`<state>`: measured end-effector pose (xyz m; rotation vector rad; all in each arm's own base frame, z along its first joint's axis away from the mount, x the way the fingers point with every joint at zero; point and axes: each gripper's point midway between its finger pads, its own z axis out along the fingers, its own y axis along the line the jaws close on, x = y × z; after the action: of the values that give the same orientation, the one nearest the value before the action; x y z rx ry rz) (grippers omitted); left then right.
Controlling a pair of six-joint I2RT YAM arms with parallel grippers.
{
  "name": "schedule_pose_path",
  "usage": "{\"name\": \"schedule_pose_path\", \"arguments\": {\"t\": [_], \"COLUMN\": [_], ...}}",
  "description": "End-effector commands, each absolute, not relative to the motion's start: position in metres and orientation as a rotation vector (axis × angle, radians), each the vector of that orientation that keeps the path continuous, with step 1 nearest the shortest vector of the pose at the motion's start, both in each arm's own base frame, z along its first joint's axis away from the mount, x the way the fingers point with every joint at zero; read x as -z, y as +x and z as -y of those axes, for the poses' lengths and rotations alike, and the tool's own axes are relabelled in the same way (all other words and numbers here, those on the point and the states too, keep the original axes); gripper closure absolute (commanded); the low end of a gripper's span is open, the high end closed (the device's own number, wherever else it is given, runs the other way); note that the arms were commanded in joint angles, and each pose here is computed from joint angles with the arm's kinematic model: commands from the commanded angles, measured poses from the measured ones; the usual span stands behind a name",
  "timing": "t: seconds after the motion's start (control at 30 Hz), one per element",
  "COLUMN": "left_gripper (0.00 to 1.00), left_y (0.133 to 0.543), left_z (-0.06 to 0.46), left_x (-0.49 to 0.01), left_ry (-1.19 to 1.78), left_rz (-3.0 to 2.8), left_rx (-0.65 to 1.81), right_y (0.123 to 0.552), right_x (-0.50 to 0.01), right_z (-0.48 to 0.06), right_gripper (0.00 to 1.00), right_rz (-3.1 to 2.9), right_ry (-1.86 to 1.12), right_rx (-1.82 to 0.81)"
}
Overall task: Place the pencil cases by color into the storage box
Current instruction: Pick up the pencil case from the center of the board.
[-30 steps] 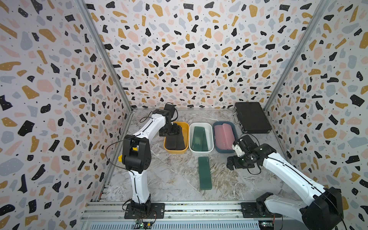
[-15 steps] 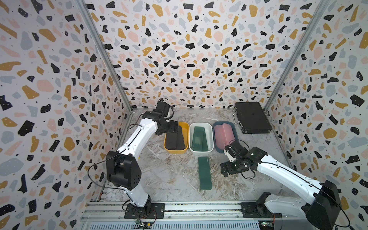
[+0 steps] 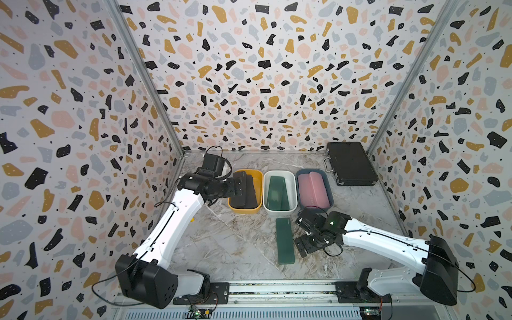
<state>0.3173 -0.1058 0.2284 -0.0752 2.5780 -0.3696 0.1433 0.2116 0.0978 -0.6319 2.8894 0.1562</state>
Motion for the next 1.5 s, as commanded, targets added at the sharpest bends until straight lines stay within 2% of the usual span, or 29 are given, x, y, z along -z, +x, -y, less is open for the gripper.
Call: {"name": "schedule_pose_path", "arguments": {"t": [0.0,0.27,0.53,1.03,1.47], "left_gripper": [0.00,0.00,0.00,0.00,0.00], "left_y": [0.304,0.281,0.262,0.251,0.250], "left_z": [0.105,0.097,0.086,0.081,0.082], "left_x": [-0.230,-0.230,-0.225,-0.225,-0.217], "left_ry": [-0.103,-0.144,-0.202,-0.195,-0.176], "left_rz": [-2.572,-2.587,-2.616,-2.621,-2.634], "left_rx": [0.400,0.387,0.351,0.328,0.331], "right_y": [0.147,0.154,0.161,0.170,0.177], "right_x": [-0.109,-0.106,-0.088,-0.064,-0.058], "right_z": [-0.235,-0.271,-0.283,-0.314,-0.308], "right_gripper": [0.00,0.00,0.00,0.00,0.00], "right_rz": [-2.842,-2.811,-2.852,-2.887,-2.866], "right_ry": [-0.590,-0.495,-0.394,-0.318,-0.256], "right_rx": [-0.197,-0.211,-0.149,-0.186,-0.116]}}
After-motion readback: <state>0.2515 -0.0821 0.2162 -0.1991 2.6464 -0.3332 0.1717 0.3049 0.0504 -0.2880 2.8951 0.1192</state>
